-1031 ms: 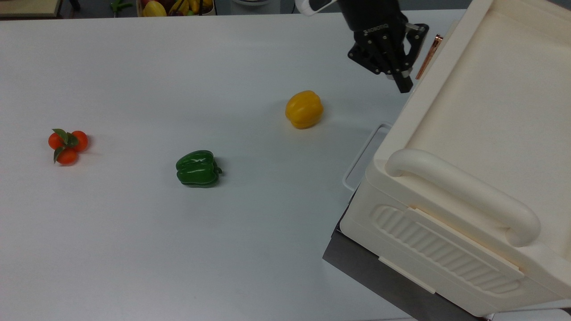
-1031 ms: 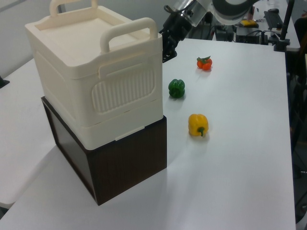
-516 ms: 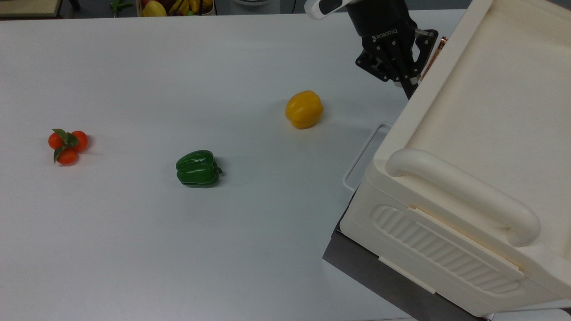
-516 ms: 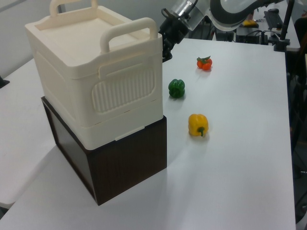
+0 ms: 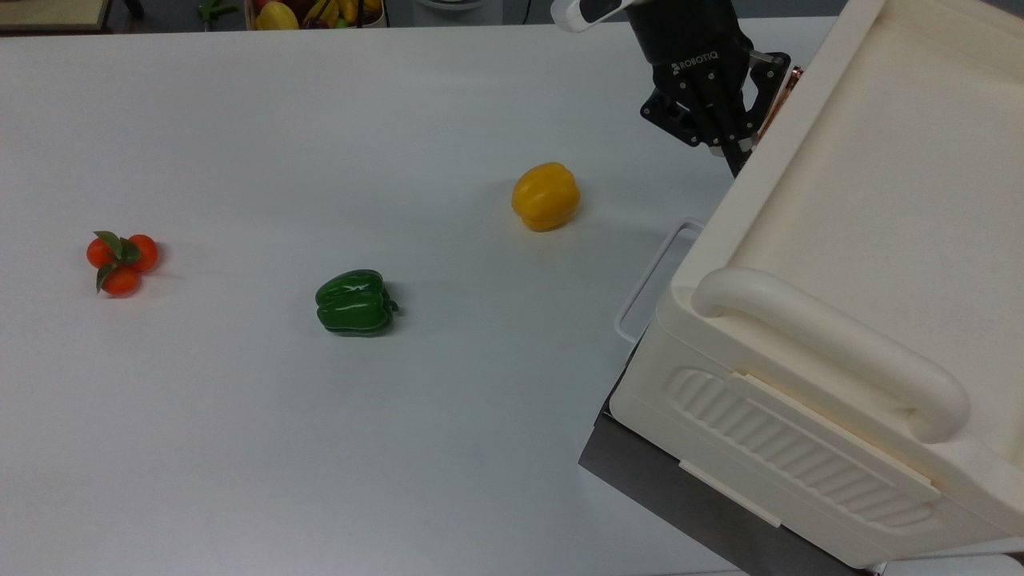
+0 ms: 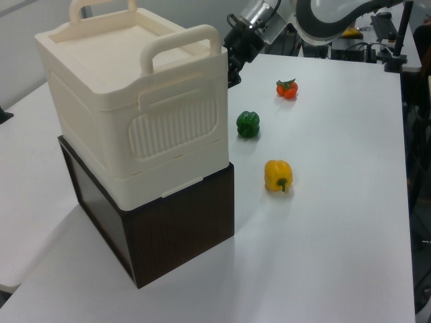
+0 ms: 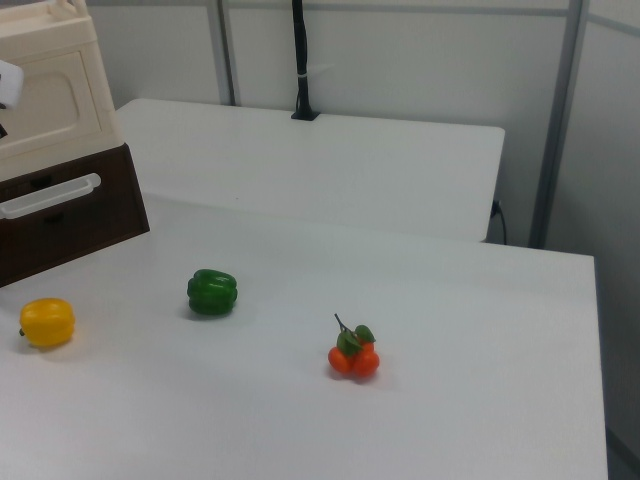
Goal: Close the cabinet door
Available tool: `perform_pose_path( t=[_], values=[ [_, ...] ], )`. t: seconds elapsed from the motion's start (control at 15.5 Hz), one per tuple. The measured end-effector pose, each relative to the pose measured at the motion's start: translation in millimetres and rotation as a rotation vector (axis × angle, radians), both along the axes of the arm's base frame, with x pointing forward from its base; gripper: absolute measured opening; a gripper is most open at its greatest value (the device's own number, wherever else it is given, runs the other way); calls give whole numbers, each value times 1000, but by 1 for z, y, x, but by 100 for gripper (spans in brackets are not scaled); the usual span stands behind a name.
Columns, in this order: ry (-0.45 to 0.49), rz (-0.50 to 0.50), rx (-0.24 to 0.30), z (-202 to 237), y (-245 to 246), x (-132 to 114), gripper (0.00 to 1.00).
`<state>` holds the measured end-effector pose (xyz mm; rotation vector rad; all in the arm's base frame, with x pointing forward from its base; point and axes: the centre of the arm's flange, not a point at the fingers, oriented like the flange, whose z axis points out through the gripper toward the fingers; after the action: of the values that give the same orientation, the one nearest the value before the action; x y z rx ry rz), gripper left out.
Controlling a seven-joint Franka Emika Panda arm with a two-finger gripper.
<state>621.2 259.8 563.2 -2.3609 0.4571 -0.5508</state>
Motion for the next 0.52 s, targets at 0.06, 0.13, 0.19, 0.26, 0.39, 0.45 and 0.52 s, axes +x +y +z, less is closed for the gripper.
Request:
perform_pose_path(
  t=[0.06, 0.13, 0.19, 0.26, 0.39, 0.45, 0.52],
  values=[
    [18, 10, -8, -1, -2, -1, 1],
    [46, 32, -25, -2, -5, -2, 1],
    [75, 55, -46, -2, -11, -4, 1],
    [106, 75, -69, 0, -21, -5, 1],
    [167, 106, -118, 5, -51, -9, 5],
    [196, 128, -146, 9, -66, -12, 6],
    [218, 149, -179, 15, -80, -17, 12]
  ],
)
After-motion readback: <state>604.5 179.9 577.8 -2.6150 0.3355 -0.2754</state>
